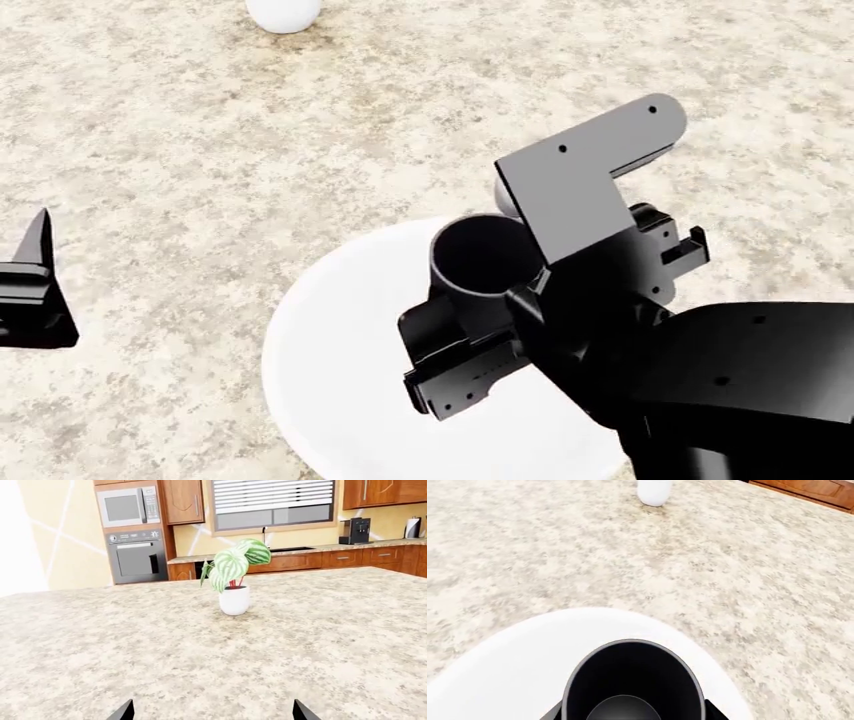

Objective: Place the cup inside the bowl on the dining table and move the bowl to any counter.

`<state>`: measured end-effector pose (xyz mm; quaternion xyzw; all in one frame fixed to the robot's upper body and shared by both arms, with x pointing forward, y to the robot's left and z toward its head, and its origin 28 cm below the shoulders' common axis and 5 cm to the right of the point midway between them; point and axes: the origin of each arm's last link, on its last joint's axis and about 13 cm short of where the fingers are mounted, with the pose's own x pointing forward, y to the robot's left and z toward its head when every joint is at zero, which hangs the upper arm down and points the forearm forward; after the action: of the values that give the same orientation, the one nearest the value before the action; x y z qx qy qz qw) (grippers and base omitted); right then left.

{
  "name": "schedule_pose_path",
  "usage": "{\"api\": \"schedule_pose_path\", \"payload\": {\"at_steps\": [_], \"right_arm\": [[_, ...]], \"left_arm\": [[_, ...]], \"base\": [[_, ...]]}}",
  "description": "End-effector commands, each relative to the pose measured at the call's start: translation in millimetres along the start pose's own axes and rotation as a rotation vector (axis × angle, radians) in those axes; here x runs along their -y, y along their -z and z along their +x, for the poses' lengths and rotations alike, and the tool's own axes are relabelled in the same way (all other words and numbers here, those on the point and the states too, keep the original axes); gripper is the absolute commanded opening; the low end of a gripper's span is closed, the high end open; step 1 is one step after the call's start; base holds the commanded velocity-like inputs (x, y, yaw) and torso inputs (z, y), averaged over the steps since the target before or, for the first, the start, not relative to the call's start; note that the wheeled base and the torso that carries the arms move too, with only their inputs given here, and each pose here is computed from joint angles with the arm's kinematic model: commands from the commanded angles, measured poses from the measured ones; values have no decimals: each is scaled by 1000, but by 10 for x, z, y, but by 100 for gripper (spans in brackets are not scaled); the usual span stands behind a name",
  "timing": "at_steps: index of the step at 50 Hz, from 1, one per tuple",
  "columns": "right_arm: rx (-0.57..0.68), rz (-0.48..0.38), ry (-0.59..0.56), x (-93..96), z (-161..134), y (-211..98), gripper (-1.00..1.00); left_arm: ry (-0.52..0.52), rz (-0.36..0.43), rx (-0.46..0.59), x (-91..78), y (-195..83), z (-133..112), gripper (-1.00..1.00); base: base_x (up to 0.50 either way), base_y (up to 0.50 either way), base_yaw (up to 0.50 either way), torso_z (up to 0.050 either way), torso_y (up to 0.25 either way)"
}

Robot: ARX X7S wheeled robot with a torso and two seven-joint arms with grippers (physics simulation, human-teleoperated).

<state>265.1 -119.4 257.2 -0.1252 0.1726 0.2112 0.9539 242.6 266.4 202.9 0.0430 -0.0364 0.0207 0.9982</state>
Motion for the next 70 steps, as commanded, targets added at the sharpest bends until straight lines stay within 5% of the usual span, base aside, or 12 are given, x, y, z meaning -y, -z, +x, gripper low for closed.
{"api": "schedule_pose_path", "payload": {"at_steps": [1,22,23,42,58,70], "right_arm": [[-4,-9,-15,-18,0,-2,-100],[-33,-3,-34,-49,-9,65,-100],[-34,-3,-33,-47,-7,67,100],[-15,-6,-17,-23,-23,11,100],[121,27,134,256,-290,-326,100],[88,224,287,555,-418,-56,100]], "left_arm": [[-4,-3,3,18,15,15,100],[-1,-3,5,-13,-7,18,100],[-2,-3,5,3,-5,23,100],[0,-5,5,-7,7,19,100],[0,-6,4,-19,9,17,100],[-2,-9,5,-21,10,16,100]], "base": [[0,0,0,0,0],[0,0,0,0,0],[0,0,0,0,0],[0,0,0,0,0],[0,0,0,0,0],[0,0,0,0,0]]}}
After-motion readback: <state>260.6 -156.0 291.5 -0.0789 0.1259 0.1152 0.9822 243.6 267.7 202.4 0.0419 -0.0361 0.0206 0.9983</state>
